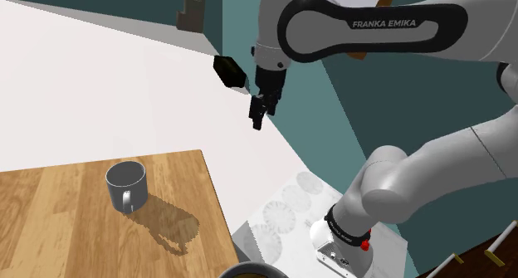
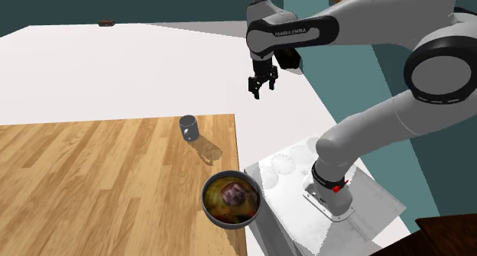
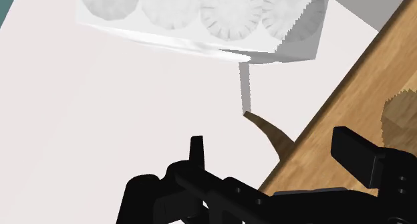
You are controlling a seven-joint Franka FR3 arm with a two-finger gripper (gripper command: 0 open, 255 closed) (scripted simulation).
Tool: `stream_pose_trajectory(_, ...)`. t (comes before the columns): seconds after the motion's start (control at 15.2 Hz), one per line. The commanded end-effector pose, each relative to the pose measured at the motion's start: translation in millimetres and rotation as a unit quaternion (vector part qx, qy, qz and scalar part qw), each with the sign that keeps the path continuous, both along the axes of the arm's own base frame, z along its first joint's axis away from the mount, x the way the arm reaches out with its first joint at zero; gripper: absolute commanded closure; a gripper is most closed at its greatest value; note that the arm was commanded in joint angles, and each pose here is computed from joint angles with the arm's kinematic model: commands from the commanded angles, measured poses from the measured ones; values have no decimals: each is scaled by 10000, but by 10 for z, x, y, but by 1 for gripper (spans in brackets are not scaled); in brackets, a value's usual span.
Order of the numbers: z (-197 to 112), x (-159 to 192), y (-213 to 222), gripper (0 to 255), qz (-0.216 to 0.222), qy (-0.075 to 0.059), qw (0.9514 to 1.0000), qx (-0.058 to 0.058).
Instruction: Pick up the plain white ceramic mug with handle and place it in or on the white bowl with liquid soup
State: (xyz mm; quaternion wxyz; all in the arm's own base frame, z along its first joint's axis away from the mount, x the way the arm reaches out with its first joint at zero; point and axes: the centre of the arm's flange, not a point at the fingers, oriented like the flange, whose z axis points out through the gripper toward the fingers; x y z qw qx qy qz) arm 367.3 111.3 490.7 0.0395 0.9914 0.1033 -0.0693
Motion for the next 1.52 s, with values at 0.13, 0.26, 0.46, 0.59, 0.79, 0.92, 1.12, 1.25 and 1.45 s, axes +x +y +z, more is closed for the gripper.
stream_pose_trajectory(0.13,-194,197,416,0,186,-50,9998,94)
stream_pose_trajectory(0.26,-281,315,618,0,279,-74,9995,138)
stream_pose_trajectory(0.46,-408,487,926,0,418,-111,9989,205)
stream_pose_trajectory(0.59,-489,598,1136,0,510,-135,9983,250)
stream_pose_trajectory(0.79,-607,757,1455,0,649,-172,9972,316)
stream_pose_trajectory(0.92,-683,858,1671,0,741,-196,9964,361)
stream_pose_trajectory(1.12,-791,1004,1999,0,880,-233,9949,427)
stream_pose_trajectory(1.25,-861,1096,2221,0,972,-257,9938,471)
stream_pose_trajectory(1.45,-960,1227,2559,0,1110,-294,9919,538)
